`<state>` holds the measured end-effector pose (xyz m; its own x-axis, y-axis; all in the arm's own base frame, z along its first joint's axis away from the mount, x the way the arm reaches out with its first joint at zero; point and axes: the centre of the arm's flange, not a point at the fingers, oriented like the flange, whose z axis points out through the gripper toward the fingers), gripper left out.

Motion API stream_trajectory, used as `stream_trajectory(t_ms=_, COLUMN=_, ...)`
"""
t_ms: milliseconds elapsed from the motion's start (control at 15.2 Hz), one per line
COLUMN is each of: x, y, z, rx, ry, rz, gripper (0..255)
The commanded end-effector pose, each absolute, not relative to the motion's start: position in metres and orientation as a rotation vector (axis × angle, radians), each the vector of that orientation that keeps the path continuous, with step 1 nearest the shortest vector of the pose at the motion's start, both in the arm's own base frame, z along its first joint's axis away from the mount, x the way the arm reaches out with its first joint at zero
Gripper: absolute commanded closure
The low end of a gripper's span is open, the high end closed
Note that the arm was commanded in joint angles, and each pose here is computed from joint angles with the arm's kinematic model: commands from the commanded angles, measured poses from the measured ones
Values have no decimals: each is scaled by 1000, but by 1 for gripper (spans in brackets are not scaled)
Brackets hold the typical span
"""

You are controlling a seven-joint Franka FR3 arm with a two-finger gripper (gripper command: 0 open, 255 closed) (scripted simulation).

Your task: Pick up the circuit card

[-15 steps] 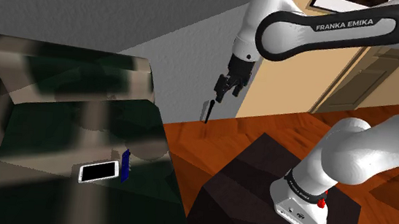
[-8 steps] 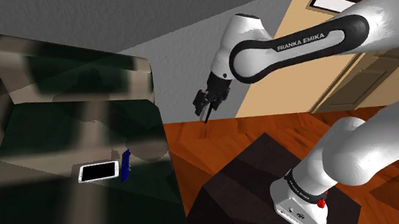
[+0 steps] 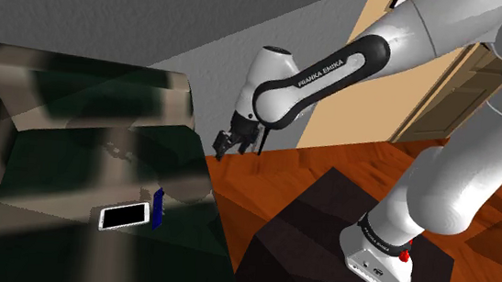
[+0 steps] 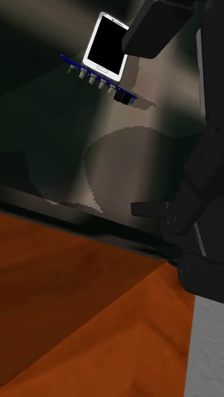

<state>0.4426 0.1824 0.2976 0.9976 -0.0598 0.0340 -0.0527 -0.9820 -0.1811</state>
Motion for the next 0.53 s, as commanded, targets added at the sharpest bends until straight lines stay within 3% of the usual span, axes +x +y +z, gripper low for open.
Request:
stream_trajectory(t_ms=0, x=450, y=196, z=277, rx=-2938, ry=83, rz=-68, gripper=0)
stream_trajectory(t_ms=462, x=484, y=248, z=217, rx=-2869, ry=74, rz=-94, gripper=0)
